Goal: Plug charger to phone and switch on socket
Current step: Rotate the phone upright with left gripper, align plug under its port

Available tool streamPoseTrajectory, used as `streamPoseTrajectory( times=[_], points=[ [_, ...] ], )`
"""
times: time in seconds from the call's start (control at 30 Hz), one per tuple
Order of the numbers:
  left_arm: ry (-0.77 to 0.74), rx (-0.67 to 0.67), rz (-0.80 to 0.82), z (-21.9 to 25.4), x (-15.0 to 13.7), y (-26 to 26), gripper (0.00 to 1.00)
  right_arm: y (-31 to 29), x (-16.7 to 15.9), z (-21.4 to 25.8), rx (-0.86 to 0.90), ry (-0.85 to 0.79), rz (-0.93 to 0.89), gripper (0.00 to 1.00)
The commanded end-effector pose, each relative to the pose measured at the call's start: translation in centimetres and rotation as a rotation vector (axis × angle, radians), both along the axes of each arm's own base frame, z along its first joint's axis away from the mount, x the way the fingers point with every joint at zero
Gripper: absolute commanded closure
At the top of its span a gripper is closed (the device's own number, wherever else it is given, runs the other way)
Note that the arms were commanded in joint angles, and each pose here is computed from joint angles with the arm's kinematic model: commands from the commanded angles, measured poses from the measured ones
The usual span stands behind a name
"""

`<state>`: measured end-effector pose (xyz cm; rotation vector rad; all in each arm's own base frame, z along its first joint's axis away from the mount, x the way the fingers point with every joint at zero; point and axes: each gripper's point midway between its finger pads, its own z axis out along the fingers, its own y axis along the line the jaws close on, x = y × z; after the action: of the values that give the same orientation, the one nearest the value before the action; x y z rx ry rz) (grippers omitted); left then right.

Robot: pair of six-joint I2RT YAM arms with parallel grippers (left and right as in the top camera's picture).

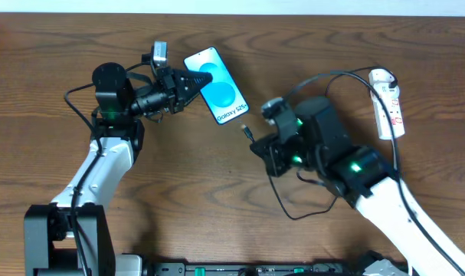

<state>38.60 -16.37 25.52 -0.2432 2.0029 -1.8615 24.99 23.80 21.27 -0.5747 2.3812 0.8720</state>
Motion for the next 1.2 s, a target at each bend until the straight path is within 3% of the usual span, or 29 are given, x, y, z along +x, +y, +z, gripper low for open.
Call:
streamPoseTrajectory(
  times=[0.0,0.43,1.17],
  points=[
    [-0.058,0.006,-0.017,1.2,-0.2,0.1,0.93,-3.0,-1.0,4.1,0.014,-0.145,-0.076,0.99],
    [-0.057,0.005,-0.021,1.2,-0.3,0.1,0.93,2.5,0.8,0.2,0.155,-0.099,0.023,0.99],
    [-0.032,-0.005,-0.016,1.2,-0.2,0.1,0.92,2.9,0.7,0.7,0.225,-0.017,-0.025,0.99]
  ],
)
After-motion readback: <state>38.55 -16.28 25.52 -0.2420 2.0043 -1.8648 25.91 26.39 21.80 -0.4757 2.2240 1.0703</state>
